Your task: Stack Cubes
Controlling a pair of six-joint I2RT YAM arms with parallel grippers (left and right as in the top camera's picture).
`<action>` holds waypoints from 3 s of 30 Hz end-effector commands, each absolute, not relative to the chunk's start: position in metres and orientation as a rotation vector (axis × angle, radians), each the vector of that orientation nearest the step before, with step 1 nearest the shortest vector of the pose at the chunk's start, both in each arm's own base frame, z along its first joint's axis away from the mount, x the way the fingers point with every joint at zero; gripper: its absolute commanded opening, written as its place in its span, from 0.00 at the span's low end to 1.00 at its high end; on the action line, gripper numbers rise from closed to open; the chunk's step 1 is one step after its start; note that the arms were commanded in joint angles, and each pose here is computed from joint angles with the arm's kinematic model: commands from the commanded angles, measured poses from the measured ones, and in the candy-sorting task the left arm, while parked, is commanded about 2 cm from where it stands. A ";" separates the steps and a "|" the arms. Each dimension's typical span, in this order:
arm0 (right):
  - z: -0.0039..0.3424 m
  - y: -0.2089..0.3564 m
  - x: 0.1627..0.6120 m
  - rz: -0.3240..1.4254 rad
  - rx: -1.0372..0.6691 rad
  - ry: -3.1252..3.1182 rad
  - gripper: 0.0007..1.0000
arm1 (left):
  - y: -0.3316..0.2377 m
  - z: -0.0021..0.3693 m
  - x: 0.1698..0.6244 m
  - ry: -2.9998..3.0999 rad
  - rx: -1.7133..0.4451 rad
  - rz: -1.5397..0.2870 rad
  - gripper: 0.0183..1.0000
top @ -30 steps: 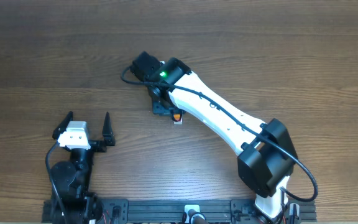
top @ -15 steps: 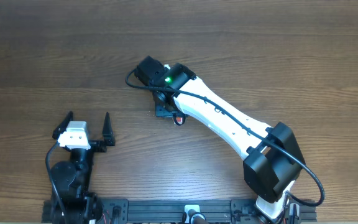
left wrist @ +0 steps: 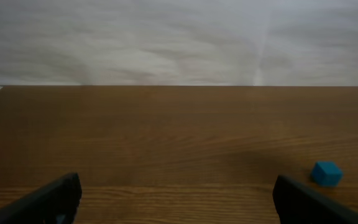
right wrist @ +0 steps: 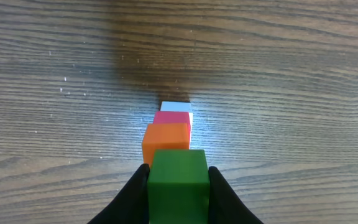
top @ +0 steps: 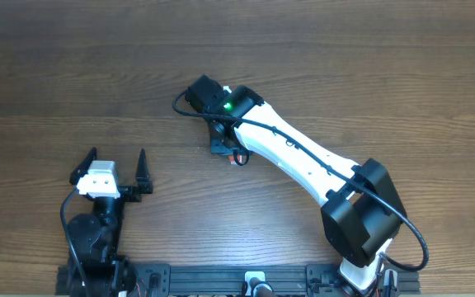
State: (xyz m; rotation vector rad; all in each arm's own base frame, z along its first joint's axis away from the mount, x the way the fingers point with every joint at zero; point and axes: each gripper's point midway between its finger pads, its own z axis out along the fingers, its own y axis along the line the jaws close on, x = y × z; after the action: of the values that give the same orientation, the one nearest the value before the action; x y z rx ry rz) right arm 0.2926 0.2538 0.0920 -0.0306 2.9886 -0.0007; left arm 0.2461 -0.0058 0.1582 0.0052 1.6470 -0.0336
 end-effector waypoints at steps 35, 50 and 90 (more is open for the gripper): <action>0.097 0.259 0.295 0.069 -0.008 2.965 0.01 | -0.007 0.157 0.246 1.646 0.024 -0.030 1.00; 0.094 0.258 0.293 0.063 -0.009 2.971 0.01 | -0.007 0.157 0.246 1.646 0.023 -0.029 1.00; 0.130 0.254 0.302 0.059 -0.082 2.960 0.99 | -0.007 0.157 0.246 1.646 0.024 -0.030 1.00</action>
State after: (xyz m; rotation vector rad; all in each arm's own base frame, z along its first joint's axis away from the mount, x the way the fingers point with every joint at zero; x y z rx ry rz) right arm 0.2829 0.2479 0.0934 -0.0646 3.0353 -0.0211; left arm 0.2461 -0.0058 0.1581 0.0052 1.6474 -0.0336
